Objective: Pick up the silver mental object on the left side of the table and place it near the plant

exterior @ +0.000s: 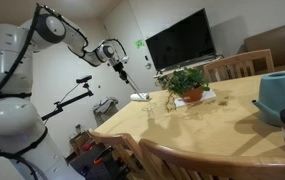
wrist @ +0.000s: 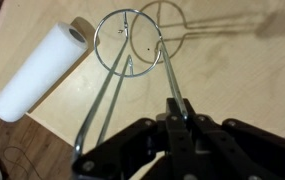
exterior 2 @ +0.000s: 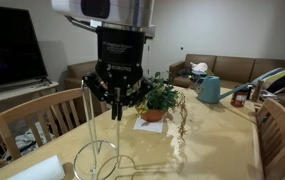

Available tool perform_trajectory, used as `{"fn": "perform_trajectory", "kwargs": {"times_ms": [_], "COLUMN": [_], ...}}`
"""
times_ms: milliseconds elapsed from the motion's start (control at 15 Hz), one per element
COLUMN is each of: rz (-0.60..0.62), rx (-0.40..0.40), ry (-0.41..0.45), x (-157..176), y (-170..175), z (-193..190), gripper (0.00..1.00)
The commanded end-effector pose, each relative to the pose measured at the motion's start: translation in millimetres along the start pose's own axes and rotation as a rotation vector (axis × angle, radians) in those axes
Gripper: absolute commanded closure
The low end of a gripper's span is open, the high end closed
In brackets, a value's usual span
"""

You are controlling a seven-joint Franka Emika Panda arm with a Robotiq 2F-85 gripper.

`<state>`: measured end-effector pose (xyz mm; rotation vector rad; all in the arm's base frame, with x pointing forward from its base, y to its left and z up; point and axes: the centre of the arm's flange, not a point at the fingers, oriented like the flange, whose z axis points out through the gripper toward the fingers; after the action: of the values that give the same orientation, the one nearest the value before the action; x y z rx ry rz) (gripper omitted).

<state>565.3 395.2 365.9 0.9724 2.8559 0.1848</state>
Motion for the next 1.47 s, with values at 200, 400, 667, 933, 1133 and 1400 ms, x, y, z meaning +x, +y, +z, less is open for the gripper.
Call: {"fn": "perform_trajectory", "kwargs": {"times_ms": [200, 400, 667, 933, 1133, 1400], "rz": [0.156, 0.229, 0.234, 0.237, 0.236, 0.298], "rx": [0.028, 0.056, 0.098, 0.102, 0.101, 0.097], "ry": [-0.002, 0.026, 0.050, 0.057, 0.057, 0.070], "x": [-40, -63, -75, -74, -73, -89], "y": [-59, -85, -84, -87, -86, -102], "z": [-12, 9, 32, 36, 35, 38], "gripper": [0.98, 0.98, 0.93, 0.93, 0.93, 0.98]}}
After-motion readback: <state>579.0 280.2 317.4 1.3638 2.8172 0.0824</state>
